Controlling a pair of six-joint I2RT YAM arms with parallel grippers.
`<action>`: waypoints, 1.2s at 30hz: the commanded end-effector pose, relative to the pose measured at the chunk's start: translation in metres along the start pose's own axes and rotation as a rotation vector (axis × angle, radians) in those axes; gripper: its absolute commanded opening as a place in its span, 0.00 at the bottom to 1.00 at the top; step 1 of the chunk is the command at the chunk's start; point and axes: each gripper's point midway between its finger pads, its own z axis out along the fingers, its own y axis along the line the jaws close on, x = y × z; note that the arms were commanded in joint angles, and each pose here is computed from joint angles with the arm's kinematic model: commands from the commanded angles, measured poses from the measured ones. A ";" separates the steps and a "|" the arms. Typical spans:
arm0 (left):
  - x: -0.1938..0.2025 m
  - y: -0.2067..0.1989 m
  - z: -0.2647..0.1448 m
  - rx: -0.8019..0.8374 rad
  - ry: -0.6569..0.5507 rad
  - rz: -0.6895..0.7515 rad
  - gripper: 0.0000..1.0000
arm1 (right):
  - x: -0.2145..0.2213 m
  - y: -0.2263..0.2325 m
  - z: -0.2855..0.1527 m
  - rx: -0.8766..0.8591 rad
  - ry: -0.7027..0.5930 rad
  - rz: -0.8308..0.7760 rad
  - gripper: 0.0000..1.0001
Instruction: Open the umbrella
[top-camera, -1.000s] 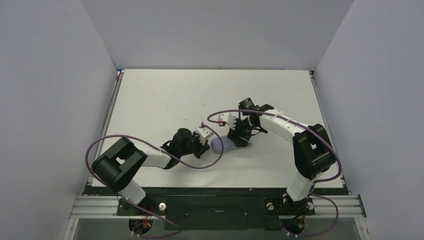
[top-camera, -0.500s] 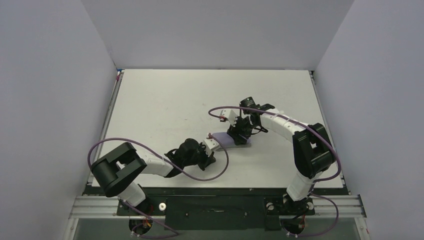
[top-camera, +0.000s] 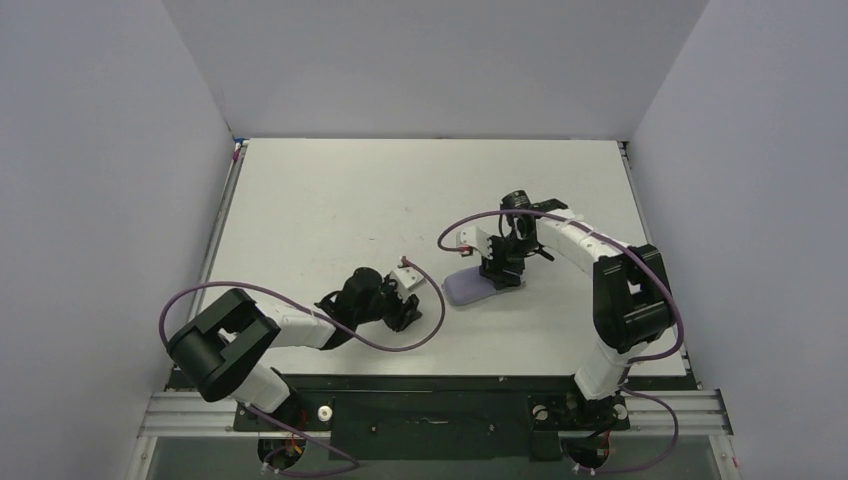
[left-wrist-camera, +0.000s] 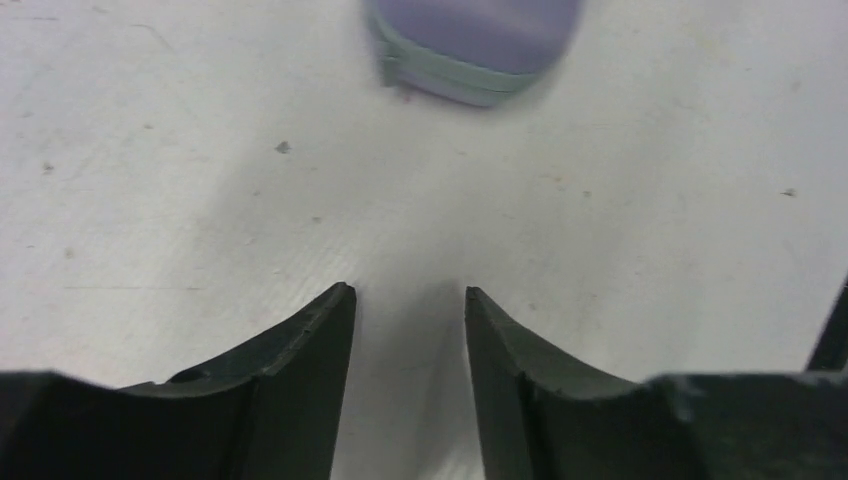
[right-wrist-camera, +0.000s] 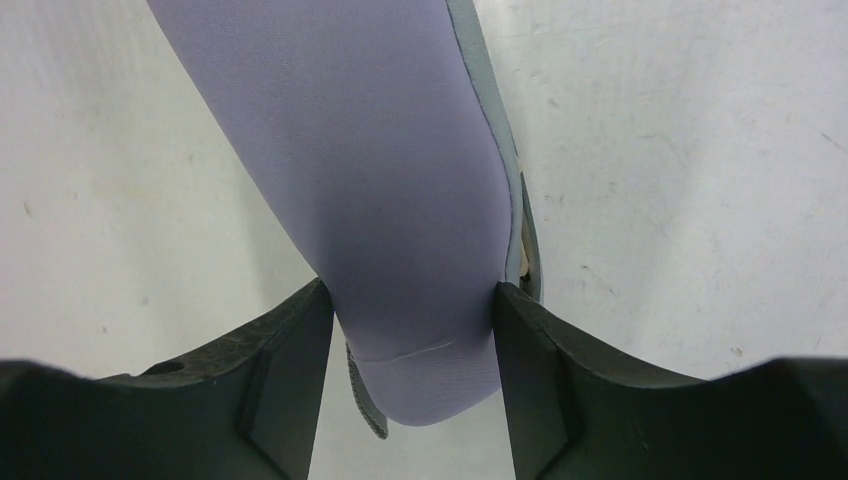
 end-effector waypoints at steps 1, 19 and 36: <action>-0.031 0.021 -0.003 -0.011 -0.092 0.188 0.52 | 0.027 0.050 -0.001 -0.268 0.074 -0.183 0.19; -0.042 -0.041 0.057 0.154 -0.204 0.313 0.59 | 0.019 0.062 0.012 -0.261 0.085 -0.257 0.13; -0.022 -0.058 0.039 0.188 -0.160 0.237 0.00 | 0.024 0.053 0.017 -0.191 0.105 -0.205 0.02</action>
